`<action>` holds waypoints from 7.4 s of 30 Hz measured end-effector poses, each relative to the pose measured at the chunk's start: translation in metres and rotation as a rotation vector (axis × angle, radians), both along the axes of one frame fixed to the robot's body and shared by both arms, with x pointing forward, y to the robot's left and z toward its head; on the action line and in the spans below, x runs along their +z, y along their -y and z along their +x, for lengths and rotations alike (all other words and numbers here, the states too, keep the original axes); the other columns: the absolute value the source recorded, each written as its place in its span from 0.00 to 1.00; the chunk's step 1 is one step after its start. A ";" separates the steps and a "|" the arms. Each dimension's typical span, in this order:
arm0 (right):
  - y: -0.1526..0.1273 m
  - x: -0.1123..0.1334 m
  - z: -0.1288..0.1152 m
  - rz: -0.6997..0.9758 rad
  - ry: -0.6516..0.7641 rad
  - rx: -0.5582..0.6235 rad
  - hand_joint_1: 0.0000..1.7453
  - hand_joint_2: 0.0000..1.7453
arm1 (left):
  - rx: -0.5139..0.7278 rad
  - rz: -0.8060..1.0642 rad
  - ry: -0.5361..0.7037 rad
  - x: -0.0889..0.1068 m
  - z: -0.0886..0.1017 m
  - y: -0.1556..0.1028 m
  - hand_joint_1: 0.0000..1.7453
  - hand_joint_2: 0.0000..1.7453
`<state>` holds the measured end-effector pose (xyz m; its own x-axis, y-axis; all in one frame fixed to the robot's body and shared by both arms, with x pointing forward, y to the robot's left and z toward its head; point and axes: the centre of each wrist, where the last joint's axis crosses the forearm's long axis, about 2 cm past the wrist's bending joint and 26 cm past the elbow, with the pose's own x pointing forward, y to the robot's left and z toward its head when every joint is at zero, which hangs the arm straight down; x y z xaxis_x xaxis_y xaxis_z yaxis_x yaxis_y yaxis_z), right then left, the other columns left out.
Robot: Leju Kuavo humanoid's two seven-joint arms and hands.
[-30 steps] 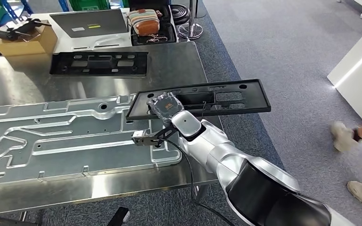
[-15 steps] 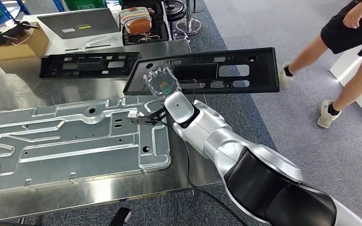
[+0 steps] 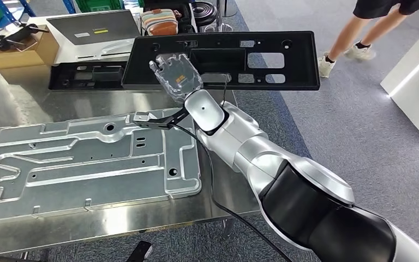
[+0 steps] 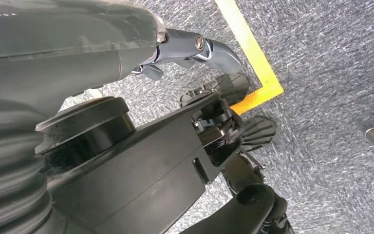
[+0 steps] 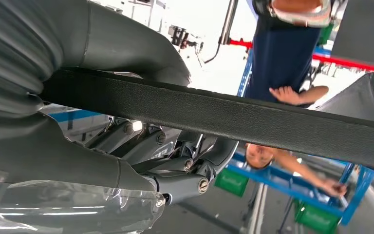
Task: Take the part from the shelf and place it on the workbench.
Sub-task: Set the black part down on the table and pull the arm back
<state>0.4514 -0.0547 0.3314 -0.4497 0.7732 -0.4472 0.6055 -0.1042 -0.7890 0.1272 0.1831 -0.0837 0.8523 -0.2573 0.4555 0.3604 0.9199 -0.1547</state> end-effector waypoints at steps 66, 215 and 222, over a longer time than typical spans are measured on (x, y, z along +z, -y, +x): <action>-0.015 0.104 0.001 0.146 0.077 0.020 1.00 1.00 | -0.215 0.015 0.068 0.003 0.000 0.015 0.00 1.00; 0.001 0.011 0.001 1.032 -0.424 0.343 1.00 1.00 | -0.218 0.063 0.047 -0.002 -0.014 0.007 0.00 1.00; -0.007 0.003 -0.003 0.821 -0.459 0.329 1.00 1.00 | -0.199 0.061 0.045 -0.003 -0.016 0.007 0.00 1.00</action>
